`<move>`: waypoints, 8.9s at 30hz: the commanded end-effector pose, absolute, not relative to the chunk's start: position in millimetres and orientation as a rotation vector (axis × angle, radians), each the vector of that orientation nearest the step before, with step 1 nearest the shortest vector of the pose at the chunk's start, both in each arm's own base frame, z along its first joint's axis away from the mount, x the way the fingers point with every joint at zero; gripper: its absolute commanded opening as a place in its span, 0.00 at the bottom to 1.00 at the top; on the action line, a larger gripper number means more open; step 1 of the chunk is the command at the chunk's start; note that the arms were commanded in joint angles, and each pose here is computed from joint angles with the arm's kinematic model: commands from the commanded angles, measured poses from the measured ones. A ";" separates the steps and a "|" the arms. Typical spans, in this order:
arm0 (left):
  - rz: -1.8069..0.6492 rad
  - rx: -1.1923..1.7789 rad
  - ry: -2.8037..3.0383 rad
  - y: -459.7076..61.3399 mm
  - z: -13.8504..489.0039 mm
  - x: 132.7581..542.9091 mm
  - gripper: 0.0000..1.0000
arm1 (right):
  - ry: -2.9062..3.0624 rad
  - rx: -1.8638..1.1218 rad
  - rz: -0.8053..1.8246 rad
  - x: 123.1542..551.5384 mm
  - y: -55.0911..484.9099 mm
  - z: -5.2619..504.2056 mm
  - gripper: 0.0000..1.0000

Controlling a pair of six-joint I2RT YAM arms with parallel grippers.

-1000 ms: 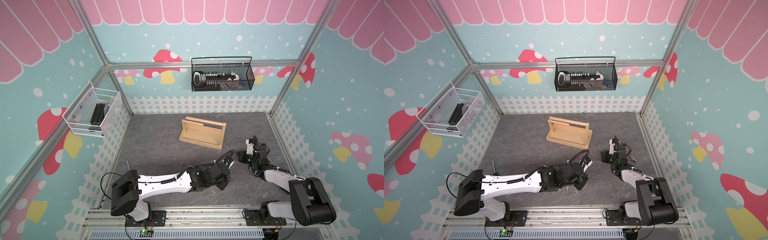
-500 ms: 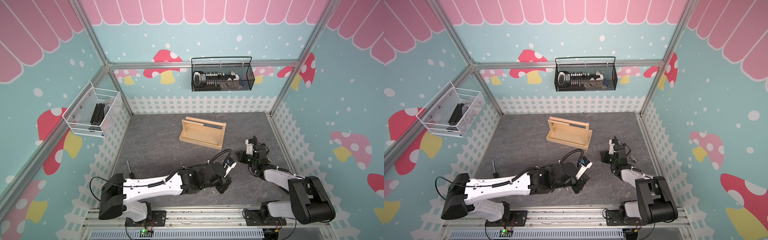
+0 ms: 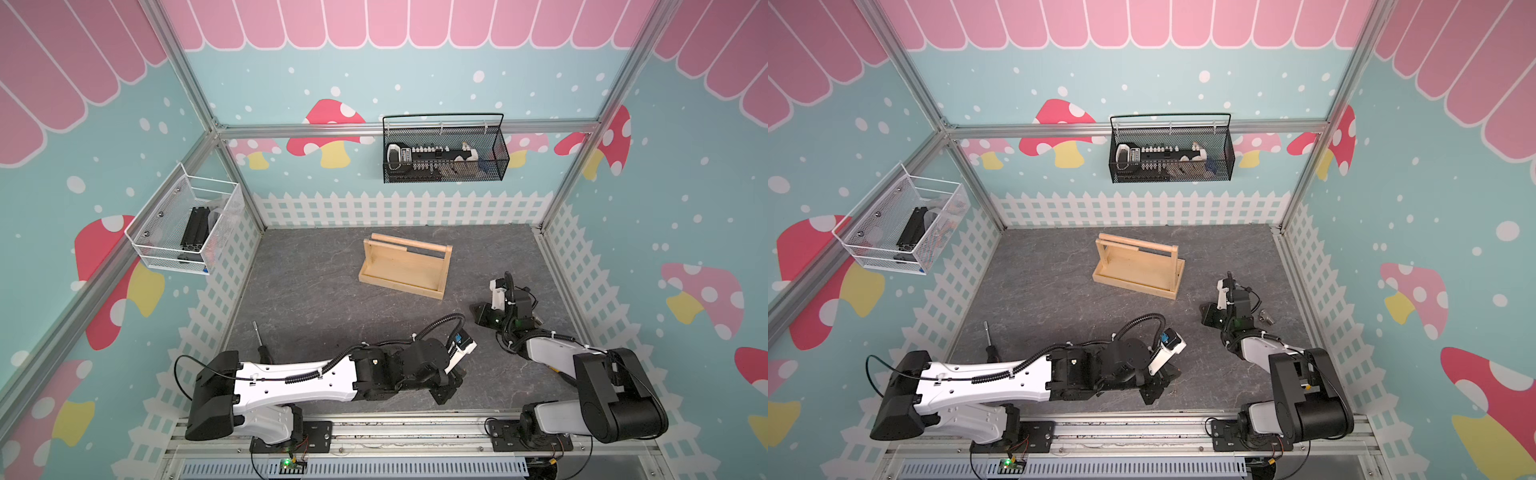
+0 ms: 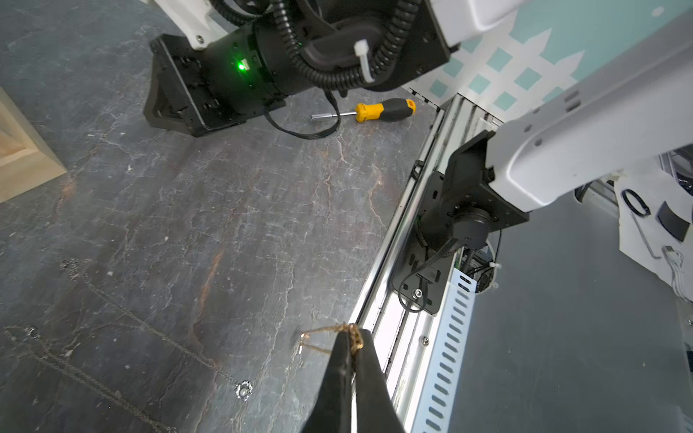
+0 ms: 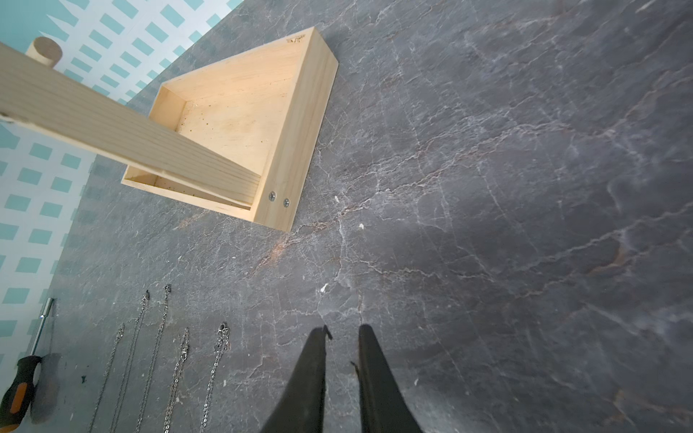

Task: Take the necklace off the jewelry display stand
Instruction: Place the necklace at the center of the board, then adjust the stand at the center of the board, then reset both arms

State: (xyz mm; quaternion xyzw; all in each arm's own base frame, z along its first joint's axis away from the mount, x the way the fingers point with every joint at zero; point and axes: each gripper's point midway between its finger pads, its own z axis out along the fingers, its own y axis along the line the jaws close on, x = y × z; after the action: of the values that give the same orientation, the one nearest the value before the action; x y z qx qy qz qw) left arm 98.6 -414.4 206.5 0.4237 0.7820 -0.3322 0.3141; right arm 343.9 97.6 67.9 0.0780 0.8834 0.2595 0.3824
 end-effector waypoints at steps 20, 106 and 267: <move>-0.804 1.082 2.066 -402.8 193.6 100.7 0.00 | 2.247 0.218 0.692 345.3 98.5 64.3 0.19; -0.244 0.756 2.359 -409.1 45.6 309.2 0.15 | 2.239 0.233 0.854 349.5 116.8 63.5 0.18; 0.168 -0.194 1.607 20.7 155.8 355.6 0.99 | 1.780 0.013 -0.404 369.5 -19.8 111.0 0.99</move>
State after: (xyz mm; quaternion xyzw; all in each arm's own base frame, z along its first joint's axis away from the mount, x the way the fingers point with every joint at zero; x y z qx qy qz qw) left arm 335.8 31.7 118.2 -0.1138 0.7622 0.1025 0.6290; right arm 366.2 -12.3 101.9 -0.0137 0.7784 -0.1617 0.6064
